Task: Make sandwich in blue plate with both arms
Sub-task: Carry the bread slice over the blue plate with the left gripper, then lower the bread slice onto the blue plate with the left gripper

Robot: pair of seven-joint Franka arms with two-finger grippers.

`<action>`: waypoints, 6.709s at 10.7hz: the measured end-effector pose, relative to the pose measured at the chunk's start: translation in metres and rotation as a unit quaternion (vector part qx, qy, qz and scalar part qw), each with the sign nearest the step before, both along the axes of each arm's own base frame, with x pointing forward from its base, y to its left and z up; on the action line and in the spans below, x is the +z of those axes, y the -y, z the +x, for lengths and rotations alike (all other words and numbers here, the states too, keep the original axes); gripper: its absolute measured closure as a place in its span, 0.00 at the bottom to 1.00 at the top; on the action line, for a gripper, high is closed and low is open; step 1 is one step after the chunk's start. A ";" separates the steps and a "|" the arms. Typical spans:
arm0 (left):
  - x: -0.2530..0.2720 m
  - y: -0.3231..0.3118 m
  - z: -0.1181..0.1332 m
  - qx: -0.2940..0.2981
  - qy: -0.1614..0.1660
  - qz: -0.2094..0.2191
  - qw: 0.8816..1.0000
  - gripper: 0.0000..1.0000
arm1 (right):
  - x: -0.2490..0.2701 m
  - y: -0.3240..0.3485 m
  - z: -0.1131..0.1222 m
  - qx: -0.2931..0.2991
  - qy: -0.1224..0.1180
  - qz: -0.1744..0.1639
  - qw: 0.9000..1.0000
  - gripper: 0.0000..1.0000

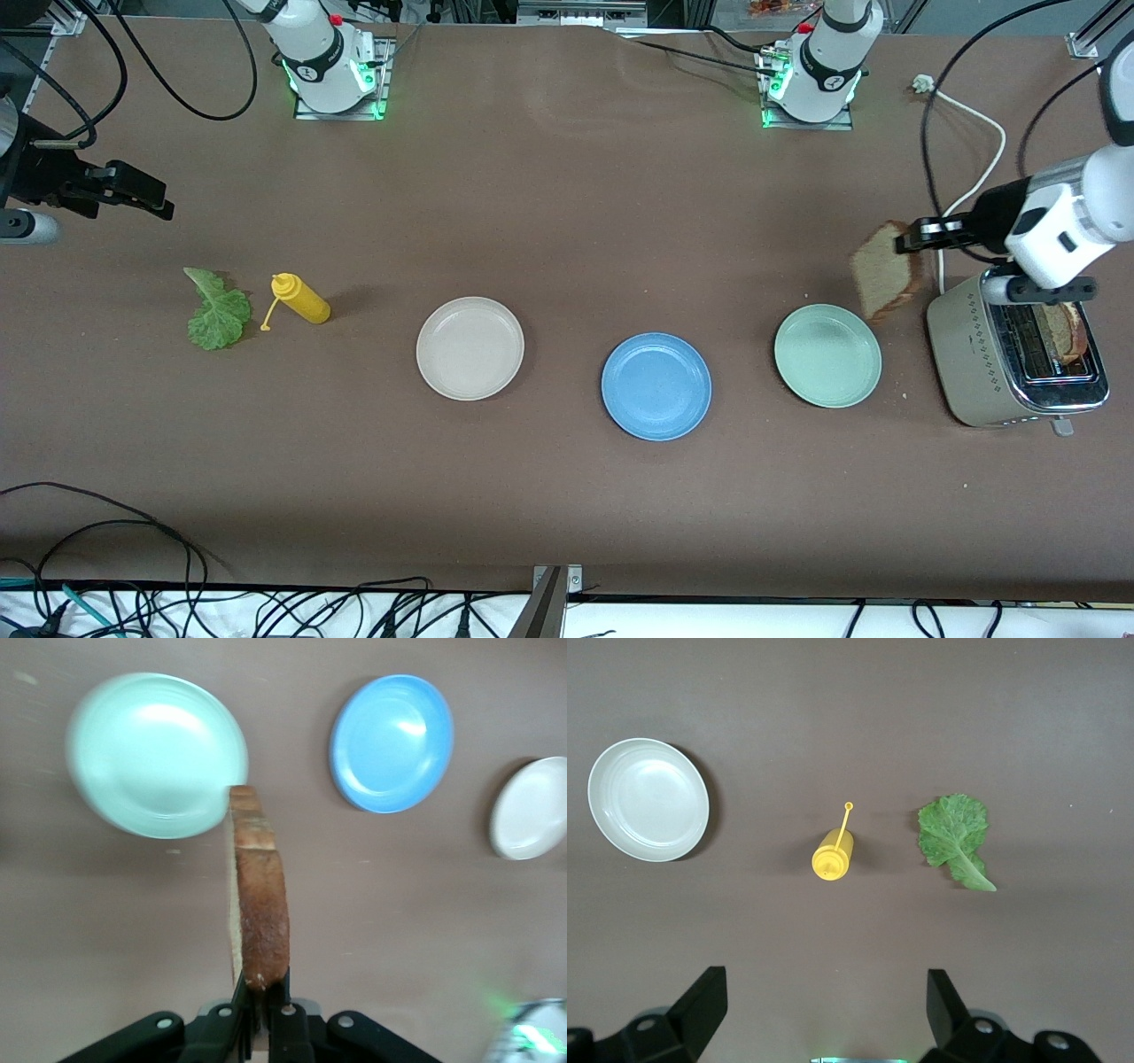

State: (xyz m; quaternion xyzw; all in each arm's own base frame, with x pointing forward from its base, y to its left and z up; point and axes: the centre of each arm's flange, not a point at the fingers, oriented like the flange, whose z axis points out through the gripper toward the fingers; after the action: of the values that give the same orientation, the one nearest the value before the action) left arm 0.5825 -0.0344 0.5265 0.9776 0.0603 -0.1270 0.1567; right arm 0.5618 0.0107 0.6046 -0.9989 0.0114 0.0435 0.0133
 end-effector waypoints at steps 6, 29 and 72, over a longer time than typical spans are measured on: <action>-0.092 0.126 0.001 0.104 -0.030 -0.136 0.985 0.91 | 0.000 0.001 0.000 -0.001 -0.001 0.000 1.000 0.00; -0.255 0.251 0.057 0.052 0.063 -0.137 0.987 0.91 | -0.049 -0.018 0.003 0.018 -0.080 -0.002 0.997 0.00; -0.258 0.226 0.073 0.032 0.031 -0.170 0.984 0.91 | -0.063 -0.024 0.014 0.017 -0.077 0.018 0.997 0.00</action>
State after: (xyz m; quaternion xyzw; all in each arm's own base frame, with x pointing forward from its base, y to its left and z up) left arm 0.6554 -0.2606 0.2686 0.9379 0.0639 -0.0998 0.3261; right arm 0.5755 0.0349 0.5412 -0.9922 -0.0054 0.1205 0.0299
